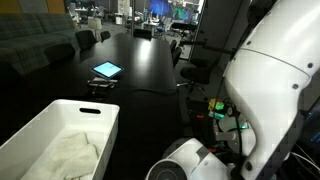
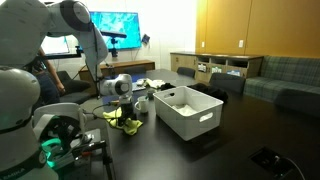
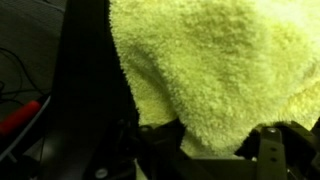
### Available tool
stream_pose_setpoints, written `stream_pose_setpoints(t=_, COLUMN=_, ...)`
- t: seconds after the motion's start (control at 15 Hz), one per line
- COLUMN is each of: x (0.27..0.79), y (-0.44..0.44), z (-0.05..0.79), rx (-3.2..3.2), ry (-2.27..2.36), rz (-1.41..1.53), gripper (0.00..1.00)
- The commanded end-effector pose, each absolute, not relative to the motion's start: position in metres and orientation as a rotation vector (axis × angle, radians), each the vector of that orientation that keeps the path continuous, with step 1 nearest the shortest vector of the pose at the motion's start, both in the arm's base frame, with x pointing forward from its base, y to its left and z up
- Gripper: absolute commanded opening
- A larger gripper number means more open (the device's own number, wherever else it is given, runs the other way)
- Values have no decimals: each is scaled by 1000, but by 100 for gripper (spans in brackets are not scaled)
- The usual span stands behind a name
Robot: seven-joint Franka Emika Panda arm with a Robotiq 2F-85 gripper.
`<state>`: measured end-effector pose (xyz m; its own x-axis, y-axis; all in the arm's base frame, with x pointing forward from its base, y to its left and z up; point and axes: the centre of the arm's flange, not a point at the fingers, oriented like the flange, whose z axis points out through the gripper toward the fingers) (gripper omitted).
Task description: Pick up the cloths from the table and put them in the box, then pick up the marker and the seal tape put them in the cup
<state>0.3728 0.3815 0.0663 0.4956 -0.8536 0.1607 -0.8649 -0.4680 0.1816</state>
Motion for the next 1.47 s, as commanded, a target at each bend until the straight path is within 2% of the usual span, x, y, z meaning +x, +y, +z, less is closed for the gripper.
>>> stream_pose_setpoints(t=0.0, x=398, y=323, z=84, rx=2373, ry=-1528, rz=111, gripper=16)
stream_pose_setpoints(t=0.73, x=473, y=172, z=148, rx=2151, ry=-1629, rz=261, gripper=15)
stream_pose_setpoints(t=1.4, x=466, y=136, z=252, rx=1995, ry=-1708, rz=560, gripper=17)
